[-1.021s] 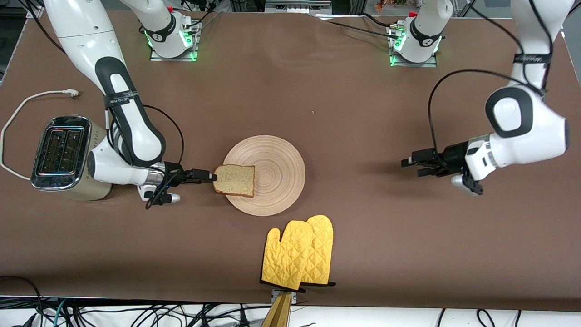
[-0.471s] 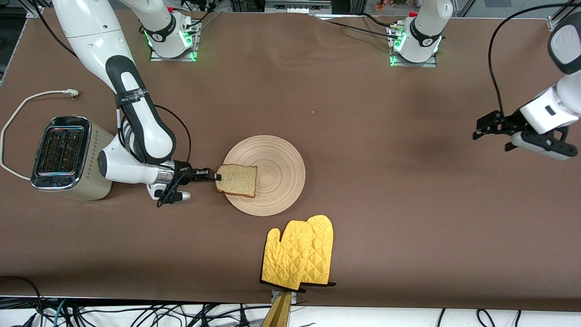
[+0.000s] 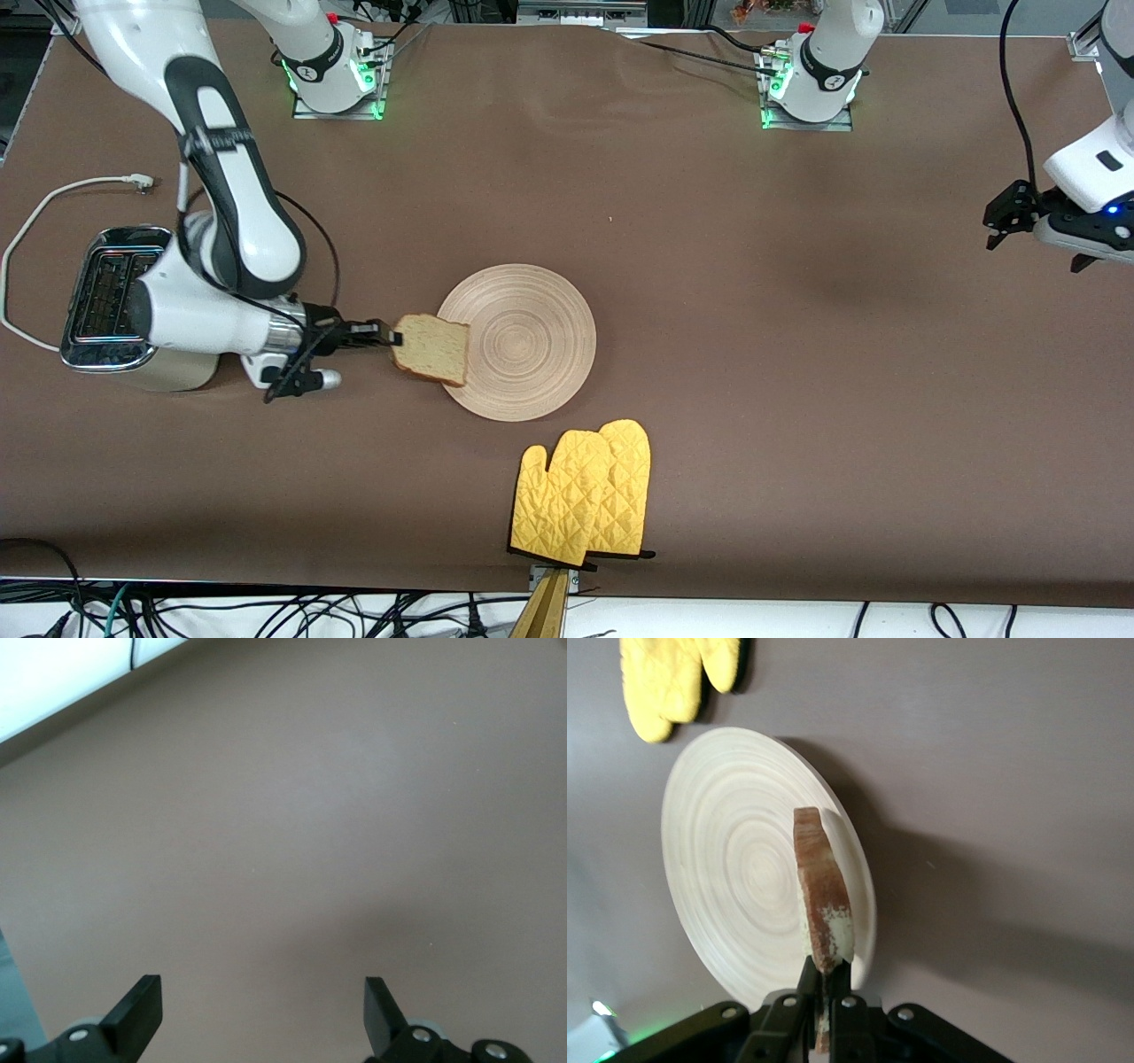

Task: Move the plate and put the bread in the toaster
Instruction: 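Lift the bread and carry it into the toaster slot with the right gripper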

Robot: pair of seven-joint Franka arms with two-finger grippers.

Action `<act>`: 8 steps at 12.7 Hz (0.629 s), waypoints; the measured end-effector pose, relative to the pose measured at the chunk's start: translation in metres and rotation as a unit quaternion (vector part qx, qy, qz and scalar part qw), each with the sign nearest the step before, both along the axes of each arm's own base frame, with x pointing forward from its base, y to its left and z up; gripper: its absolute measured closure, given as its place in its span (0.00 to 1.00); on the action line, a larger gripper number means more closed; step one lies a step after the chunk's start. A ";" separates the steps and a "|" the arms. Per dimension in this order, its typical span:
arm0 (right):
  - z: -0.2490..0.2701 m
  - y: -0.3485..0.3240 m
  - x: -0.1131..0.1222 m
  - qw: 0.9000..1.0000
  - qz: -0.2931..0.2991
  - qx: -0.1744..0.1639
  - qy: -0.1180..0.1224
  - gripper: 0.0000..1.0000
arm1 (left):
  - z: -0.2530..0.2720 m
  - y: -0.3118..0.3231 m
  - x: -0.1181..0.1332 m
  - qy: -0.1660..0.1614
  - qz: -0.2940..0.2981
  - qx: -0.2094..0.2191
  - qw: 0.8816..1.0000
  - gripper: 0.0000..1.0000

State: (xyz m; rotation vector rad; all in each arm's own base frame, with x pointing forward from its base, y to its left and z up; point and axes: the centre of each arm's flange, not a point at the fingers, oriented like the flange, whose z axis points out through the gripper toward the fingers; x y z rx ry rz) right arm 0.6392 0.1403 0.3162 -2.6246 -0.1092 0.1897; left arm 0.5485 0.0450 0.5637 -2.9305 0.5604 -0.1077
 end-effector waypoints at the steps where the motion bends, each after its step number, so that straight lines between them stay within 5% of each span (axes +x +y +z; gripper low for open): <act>1: 0.032 -0.007 -0.003 0.999 0.013 -0.042 0.000 0.95 | 0.000 0.004 -0.002 0.008 0.005 0.000 1.000 0.00; 4: 0.106 -0.055 -0.016 0.985 0.040 -0.166 -0.011 0.95 | -0.007 0.000 -0.012 0.051 0.053 -0.035 0.997 0.00; 8: 0.164 -0.153 -0.029 0.962 0.023 -0.270 0.023 0.95 | -0.008 -0.006 -0.021 0.084 0.169 -0.054 0.981 0.00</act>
